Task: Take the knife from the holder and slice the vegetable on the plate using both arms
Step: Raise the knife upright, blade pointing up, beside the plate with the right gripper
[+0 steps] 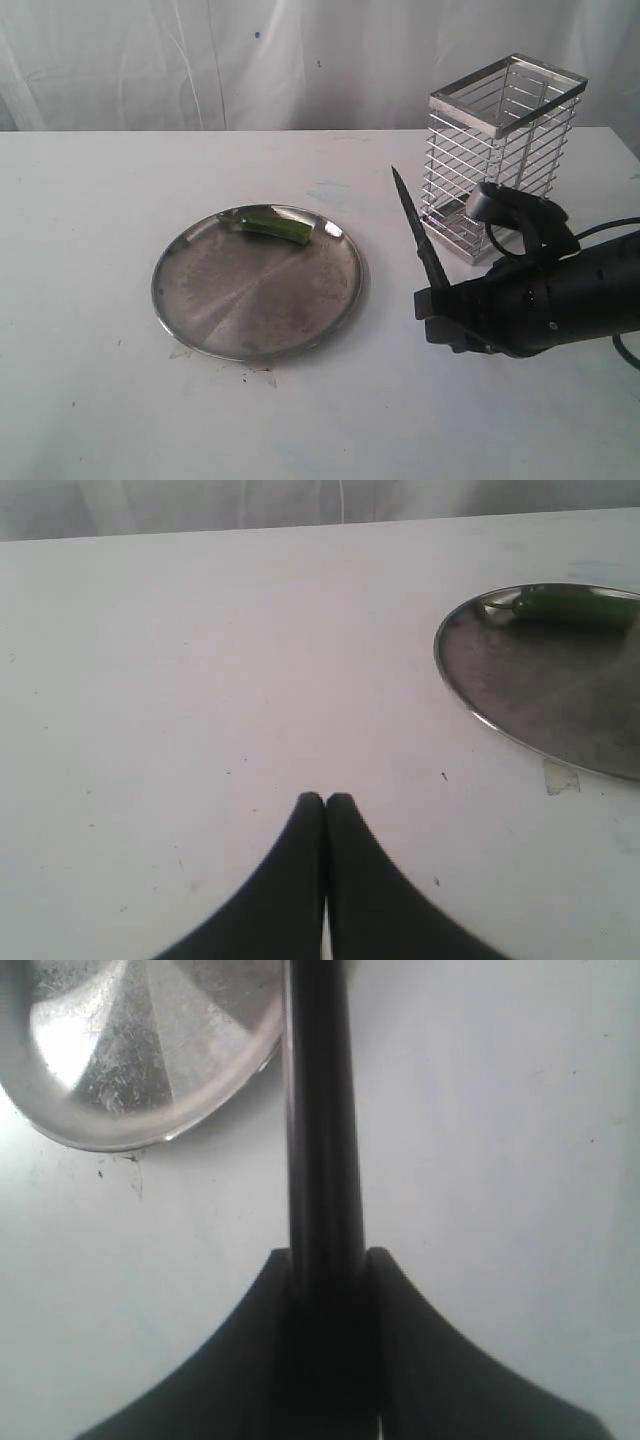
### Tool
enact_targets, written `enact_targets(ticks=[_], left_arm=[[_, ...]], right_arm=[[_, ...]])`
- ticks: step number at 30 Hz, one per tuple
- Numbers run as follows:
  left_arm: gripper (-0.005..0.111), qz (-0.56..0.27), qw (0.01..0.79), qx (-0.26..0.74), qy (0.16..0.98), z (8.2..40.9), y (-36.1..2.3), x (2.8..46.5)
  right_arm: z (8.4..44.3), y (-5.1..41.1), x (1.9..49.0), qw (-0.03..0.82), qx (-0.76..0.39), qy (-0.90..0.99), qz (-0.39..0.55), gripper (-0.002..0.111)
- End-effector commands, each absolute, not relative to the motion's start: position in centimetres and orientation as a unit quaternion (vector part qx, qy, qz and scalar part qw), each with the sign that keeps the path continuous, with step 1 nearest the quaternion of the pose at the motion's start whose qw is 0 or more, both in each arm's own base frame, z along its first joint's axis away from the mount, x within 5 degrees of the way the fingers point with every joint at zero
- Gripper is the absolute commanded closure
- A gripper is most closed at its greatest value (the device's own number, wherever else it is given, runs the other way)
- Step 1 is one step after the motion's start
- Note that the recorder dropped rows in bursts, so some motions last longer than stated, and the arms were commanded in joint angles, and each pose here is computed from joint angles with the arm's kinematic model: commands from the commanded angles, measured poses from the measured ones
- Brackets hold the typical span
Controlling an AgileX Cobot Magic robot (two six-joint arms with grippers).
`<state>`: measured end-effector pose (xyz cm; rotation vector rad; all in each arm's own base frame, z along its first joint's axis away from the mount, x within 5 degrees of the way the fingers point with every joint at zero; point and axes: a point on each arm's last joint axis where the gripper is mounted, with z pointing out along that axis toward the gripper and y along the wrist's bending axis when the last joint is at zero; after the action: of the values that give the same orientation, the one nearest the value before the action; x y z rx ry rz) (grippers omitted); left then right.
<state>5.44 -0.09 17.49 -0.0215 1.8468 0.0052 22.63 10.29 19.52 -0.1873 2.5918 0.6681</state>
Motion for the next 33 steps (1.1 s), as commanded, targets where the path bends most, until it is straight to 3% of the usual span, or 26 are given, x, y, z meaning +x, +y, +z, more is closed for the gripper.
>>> enact_targets(ticks=[1,26,30,33], left_arm=[[0.107,0.000,0.603,-0.011,0.797,17.4,-0.1,5.4],[0.107,0.001,0.612,-0.012,0.791,17.6,-0.1,5.5],[0.107,-0.102,0.639,-0.118,0.753,18.4,-0.3,5.6],[0.107,-0.129,0.659,-0.152,0.726,19.0,-0.1,5.7]], right_arm=[[19.7,10.3,22.6,0.229,-0.068,0.939,0.247,0.108],[19.8,10.4,22.9,0.241,-0.038,0.935,0.259,0.108],[19.9,10.4,22.8,0.240,-0.037,0.935,0.260,0.108],[19.8,10.4,22.8,0.239,-0.038,0.935,0.259,0.108]])
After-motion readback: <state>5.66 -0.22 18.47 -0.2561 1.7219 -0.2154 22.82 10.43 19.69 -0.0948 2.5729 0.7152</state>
